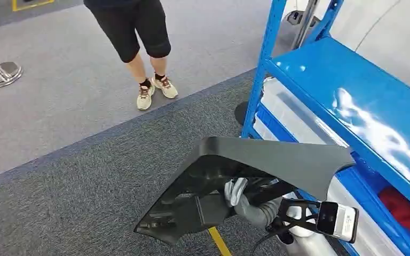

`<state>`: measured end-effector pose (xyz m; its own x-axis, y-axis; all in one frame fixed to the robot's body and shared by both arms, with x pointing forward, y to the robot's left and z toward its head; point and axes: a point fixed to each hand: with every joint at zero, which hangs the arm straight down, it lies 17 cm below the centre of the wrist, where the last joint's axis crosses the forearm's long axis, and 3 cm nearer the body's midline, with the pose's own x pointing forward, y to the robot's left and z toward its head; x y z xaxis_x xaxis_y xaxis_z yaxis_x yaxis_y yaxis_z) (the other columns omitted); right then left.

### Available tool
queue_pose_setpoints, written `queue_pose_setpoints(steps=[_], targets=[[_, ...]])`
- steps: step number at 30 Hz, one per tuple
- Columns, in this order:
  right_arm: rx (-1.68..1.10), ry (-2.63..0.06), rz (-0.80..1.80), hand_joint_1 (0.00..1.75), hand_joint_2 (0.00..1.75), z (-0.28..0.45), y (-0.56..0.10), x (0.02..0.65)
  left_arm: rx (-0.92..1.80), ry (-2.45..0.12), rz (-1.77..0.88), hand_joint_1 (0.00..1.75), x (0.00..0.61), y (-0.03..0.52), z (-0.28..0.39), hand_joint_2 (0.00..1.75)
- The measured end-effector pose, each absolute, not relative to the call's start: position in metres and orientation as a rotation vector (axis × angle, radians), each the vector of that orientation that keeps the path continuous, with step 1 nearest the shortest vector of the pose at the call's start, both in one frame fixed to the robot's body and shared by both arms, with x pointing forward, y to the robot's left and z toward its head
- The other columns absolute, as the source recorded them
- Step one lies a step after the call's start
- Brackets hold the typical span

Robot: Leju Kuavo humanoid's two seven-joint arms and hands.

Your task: Take the parts from the cabinet and place them on the table.

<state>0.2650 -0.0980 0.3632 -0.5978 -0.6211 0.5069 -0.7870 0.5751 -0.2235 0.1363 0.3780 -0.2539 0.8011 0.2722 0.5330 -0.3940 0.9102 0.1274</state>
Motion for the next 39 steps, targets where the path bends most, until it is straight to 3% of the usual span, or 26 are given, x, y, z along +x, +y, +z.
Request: queue_pose_setpoints(steps=[9,39], targets=[[1.178,-2.423,0.614,1.75,1.75,0.363,-0.095,0.263,0.347,-0.530,0.423,0.00,0.124,0.432,-0.247,1.75],[0.885,-2.471,0.638,1.75,1.75,0.345,-0.122,0.263,0.200,-0.490,0.359,0.00,0.132,0.366,-0.258,1.75]])
